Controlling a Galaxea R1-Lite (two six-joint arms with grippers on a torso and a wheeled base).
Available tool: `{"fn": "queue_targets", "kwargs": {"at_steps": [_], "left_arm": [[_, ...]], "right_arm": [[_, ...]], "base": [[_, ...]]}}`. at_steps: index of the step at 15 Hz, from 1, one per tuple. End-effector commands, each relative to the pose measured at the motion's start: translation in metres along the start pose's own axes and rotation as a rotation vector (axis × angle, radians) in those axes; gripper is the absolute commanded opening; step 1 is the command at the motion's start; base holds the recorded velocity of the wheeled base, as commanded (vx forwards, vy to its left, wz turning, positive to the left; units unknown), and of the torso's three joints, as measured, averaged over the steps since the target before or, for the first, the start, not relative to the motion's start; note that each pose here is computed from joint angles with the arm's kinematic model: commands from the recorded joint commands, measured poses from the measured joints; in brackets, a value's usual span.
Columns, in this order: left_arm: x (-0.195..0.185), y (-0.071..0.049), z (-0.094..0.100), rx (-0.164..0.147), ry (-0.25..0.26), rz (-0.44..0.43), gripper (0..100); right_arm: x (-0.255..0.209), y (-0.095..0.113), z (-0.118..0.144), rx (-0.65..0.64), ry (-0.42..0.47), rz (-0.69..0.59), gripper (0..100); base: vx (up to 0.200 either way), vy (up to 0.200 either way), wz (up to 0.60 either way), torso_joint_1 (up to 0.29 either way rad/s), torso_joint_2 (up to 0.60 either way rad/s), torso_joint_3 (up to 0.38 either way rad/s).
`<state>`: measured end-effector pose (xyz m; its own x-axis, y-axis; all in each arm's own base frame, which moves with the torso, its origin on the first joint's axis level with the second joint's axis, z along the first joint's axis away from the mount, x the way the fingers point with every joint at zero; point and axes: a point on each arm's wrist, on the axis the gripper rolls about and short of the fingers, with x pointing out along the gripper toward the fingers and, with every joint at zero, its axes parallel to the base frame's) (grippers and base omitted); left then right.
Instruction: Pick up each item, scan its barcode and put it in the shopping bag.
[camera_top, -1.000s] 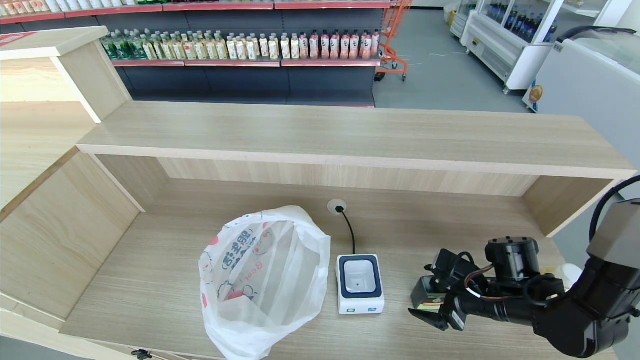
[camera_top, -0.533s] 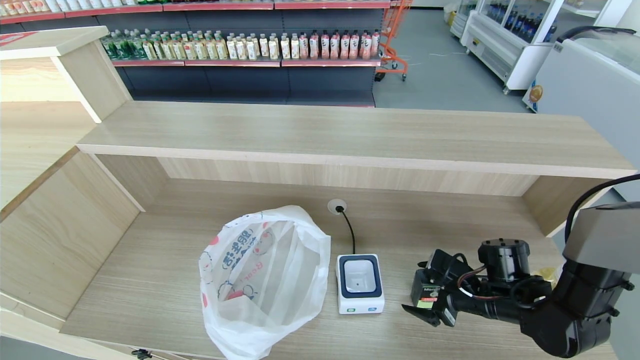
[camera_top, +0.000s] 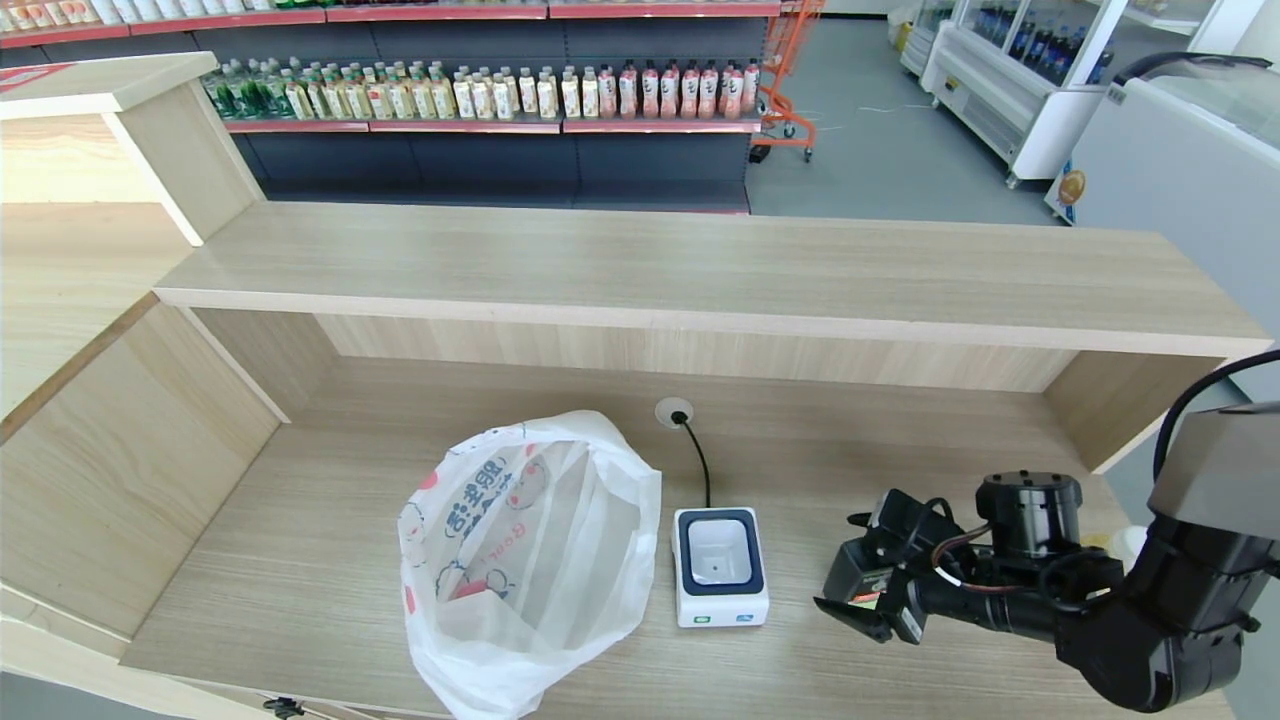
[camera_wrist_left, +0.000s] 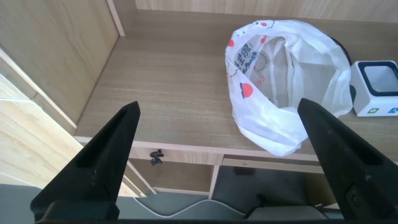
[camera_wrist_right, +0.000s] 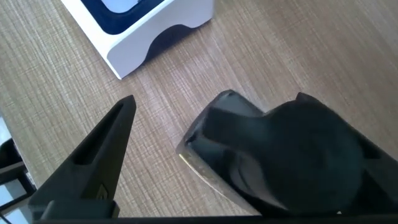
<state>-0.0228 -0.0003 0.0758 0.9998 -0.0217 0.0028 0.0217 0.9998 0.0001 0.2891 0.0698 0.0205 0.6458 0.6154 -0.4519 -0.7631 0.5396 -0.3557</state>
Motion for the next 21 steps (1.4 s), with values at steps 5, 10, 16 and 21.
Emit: {"fn": "queue_targets", "kwargs": {"at_steps": [5, 10, 16, 21], "left_arm": [[0.0, 0.0, 0.0, 0.0, 0.001, 0.0, 100], [0.0, 0.0, 0.0, 0.0, 0.001, 0.0, 100], [0.0, 0.0, 0.0, 0.0, 0.001, 0.0, 100], [0.0, 0.0, 0.0, 0.0, 0.001, 0.0, 100]], "right_arm": [[-0.013, -0.007, 0.006, -0.004, -0.015, -0.045, 100], [-0.01, -0.012, -0.009, -0.047, 0.041, -0.063, 100], [0.007, -0.014, -0.015, -0.049, -0.02, 0.015, 100], [0.006, -0.011, -0.02, -0.066, -0.009, 0.03, 0]], "base": [[0.0, 0.0, 0.0, 0.0, 0.0, 0.0], [0.0, 0.0, 0.0, 0.0, 0.0, 0.0], [0.0, 0.0, 0.0, 0.0, 0.0, 0.0], [0.0, 0.0, 0.0, 0.0, 0.0, 0.0]]}}
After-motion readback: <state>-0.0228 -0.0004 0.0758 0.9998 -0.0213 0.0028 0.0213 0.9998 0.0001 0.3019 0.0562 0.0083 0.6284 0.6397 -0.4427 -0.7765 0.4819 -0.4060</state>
